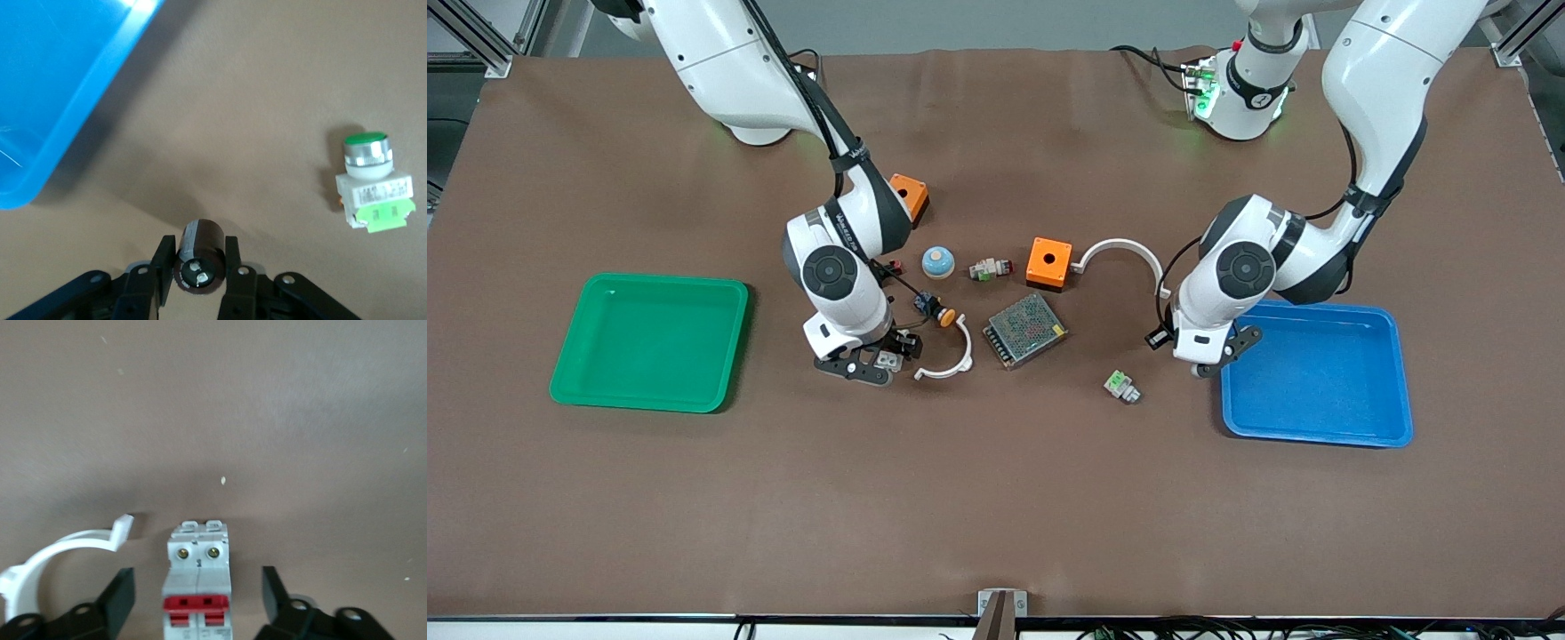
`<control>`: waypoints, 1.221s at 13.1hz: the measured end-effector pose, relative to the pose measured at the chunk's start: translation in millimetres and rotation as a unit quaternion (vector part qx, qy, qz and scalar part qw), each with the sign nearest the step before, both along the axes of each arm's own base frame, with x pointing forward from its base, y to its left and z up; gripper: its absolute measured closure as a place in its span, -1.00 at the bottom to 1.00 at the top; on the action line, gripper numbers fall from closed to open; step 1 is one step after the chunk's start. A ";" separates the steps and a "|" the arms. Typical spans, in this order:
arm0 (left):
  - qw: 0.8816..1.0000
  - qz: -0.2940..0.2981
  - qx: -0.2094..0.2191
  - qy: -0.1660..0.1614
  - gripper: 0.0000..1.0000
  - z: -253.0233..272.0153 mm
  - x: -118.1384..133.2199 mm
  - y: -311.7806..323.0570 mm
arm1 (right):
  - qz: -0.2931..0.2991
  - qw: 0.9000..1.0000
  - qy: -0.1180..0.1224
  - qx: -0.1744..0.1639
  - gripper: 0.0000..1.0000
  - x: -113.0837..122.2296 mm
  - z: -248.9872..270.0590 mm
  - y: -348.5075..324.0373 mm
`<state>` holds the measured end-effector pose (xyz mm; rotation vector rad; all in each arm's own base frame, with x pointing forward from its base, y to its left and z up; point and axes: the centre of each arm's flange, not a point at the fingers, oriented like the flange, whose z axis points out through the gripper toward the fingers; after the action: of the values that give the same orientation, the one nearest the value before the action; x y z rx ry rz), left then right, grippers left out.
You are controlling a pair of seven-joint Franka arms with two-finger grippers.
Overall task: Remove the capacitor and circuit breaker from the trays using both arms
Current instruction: 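Lower the capacitor and the breaker onto the table and open both grippers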
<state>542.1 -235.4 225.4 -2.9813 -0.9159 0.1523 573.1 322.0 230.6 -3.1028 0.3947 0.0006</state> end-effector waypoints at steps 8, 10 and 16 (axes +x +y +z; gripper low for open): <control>1.000 0.005 -0.001 0.022 0.25 -25.8 -19.9 -28.9 | 0.071 0.997 0.040 0.001 -1.00 84.4 98.7 -165.3; 1.000 0.009 0.000 0.026 0.09 -29.7 -20.9 -28.2 | 0.097 0.993 0.060 0.009 -1.00 85.2 124.0 -227.3; 1.000 0.013 0.024 -0.011 -1.00 66.4 37.9 -16.1 | 0.112 0.989 0.096 0.029 -1.00 56.3 203.0 -360.2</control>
<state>580.0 -251.5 291.9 -2.9344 -0.9455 0.0971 629.5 -38.1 433.5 -3.0787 0.0451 0.3090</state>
